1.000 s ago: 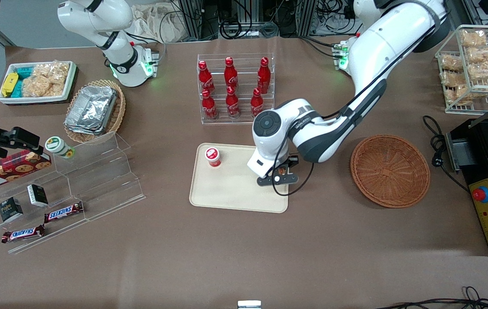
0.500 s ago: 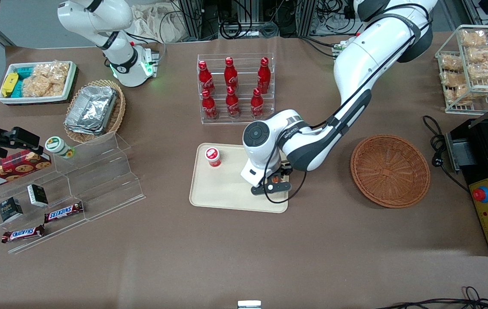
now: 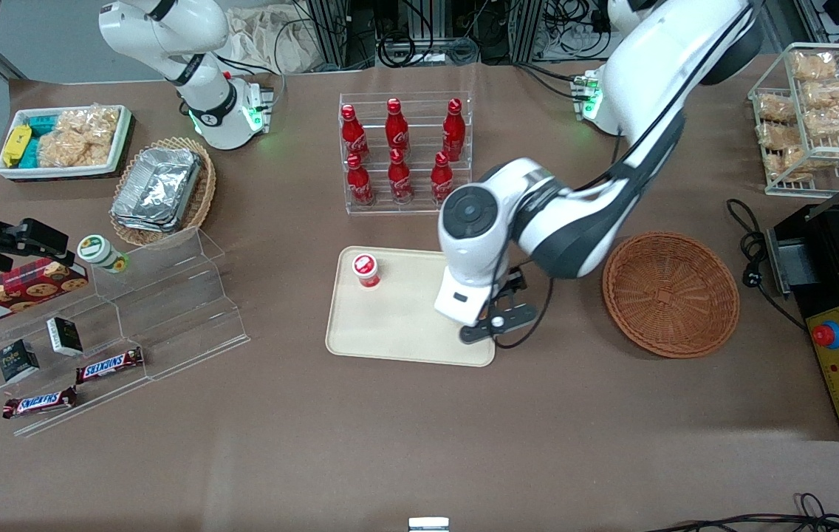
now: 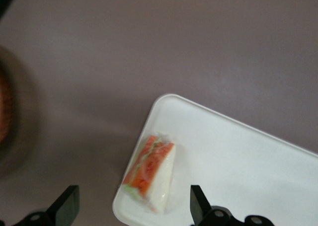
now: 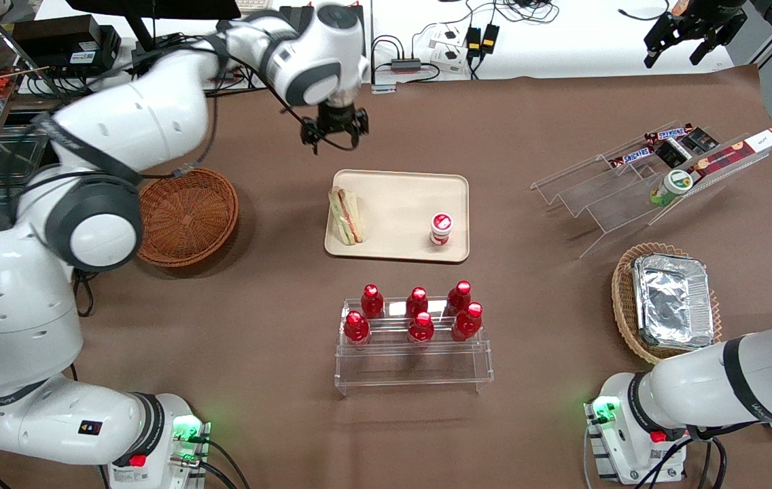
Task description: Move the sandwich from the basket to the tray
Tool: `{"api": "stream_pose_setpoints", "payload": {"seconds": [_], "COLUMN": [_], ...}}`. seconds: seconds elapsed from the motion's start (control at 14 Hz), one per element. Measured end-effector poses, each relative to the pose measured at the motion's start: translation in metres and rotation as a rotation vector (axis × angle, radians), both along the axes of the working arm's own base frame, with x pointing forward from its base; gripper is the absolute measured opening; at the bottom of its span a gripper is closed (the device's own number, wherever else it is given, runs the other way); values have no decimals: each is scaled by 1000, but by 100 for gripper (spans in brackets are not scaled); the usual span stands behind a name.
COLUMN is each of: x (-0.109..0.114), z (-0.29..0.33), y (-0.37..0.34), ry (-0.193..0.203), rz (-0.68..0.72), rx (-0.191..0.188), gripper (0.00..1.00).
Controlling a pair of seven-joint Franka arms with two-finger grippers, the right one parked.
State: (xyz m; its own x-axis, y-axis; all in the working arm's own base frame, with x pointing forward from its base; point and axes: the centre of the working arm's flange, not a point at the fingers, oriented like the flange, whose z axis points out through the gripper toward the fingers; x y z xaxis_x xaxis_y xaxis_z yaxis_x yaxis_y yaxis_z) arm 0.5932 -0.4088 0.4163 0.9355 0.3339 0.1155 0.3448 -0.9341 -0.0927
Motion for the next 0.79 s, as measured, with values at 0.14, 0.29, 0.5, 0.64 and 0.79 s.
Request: {"api": "stream_pose_setpoints", "payload": {"seconds": [0.14, 0.29, 0.5, 0.64, 0.79], "x": [6, 12, 19, 22, 26], "z": [55, 93, 124, 142, 158], "y": [41, 86, 143, 186, 235], "ry": [-11, -14, 41, 82, 102], "rz": [81, 155, 122, 80, 28], "rx": [-10, 3, -19, -28, -50], "gripper": [100, 100, 100, 100, 100]}}
